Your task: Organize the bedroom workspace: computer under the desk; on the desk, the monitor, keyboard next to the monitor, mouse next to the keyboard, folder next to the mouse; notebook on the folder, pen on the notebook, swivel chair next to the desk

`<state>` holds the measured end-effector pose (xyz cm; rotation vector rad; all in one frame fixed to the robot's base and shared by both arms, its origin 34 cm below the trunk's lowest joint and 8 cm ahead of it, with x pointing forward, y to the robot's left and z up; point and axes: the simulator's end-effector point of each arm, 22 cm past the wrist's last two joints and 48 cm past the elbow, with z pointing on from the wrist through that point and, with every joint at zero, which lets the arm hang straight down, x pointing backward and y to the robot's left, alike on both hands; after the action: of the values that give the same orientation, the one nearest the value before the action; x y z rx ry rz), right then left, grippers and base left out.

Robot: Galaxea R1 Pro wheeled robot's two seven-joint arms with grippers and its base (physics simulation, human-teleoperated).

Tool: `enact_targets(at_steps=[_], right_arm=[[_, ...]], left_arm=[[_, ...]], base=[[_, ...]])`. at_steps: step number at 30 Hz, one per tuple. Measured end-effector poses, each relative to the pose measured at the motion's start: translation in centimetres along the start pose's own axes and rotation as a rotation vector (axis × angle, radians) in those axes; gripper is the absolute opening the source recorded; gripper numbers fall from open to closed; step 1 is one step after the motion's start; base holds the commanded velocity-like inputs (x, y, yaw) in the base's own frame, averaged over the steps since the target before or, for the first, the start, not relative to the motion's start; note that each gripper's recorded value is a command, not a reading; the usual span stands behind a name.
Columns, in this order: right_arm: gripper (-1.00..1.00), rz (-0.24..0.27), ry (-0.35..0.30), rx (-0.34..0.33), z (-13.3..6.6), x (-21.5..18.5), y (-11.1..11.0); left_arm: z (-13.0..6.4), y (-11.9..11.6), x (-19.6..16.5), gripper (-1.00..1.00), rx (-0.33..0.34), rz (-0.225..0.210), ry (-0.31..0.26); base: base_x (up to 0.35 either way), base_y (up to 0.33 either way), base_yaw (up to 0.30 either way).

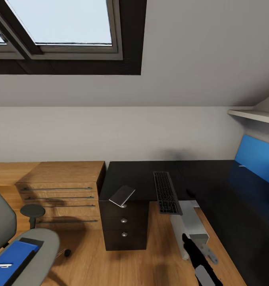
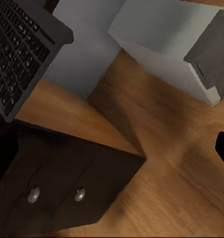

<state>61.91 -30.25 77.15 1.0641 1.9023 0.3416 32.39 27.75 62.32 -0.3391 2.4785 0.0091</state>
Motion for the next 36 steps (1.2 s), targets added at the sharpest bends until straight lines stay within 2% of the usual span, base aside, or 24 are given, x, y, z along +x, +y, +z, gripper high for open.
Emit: enact_targets(at_steps=[1, 2, 4, 5, 7, 8, 11, 12, 15, 22, 36], right_arm=[[1.00, 0.059, 0.006, -0.020, 0.1, -0.5, 0.6], [1.00, 0.088, 0.007, -0.029, 0.2, -0.8, 0.9], [1.00, 0.186, 0.007, -0.064, 0.3, -2.2, 2.1], [1.00, 0.209, 0.007, -0.071, 0.3, -2.5, 2.4], [1.00, 0.290, 0.016, -0.098, 0.4, -3.4, 3.2], [1.00, 0.309, 0.025, -0.118, 0.4, -3.6, 3.8], [1.00, 0.327, 0.042, -0.194, 0.1, -4.0, 5.7], [1.00, 0.330, 0.044, -0.250, -0.1, -4.6, 6.9], [1.00, 0.326, 0.036, -0.309, -0.4, -5.6, 7.7], [1.00, 0.325, 0.029, -0.338, -0.6, -6.2, 8.1], [1.00, 0.320, 0.027, -0.340, -0.6, -6.3, 8.0]], left_arm=[[0.0, 0.0, 0.0, 1.00, 0.000, 0.000, 0.000], [0.0, 0.0, 0.0, 1.00, 0.000, 0.000, 0.000], [0.0, 0.0, 0.0, 1.00, 0.000, 0.001, 0.000], [0.0, 0.0, 0.0, 1.00, 0.000, 0.001, 0.000], [0.0, 0.0, 0.0, 1.00, 0.000, 0.002, 0.000], [0.0, 0.1, 0.0, 1.00, 0.000, 0.002, 0.000], [0.0, 0.1, 0.0, 1.00, 0.000, 0.001, 0.000], [0.0, 0.1, 0.0, 1.00, -0.001, 0.001, 0.000], [0.0, 0.0, 0.0, 1.00, 0.000, 0.000, 0.000], [0.0, 0.0, 0.0, 1.00, 0.000, 0.000, 0.000], [0.0, 0.0, 0.0, 1.00, 0.000, 0.000, 0.000]], base=[[0.000, 0.000, 0.000], [0.000, 0.000, 0.000], [0.000, 0.000, 0.000], [0.000, 0.000, 0.000], [0.000, 0.000, 0.000], [0.000, 0.000, 0.000], [0.000, 0.000, 0.000], [0.000, 0.000, 0.000], [0.000, 0.000, 0.000], [0.000, 0.000, 0.000], [0.000, 0.000, 0.000]])
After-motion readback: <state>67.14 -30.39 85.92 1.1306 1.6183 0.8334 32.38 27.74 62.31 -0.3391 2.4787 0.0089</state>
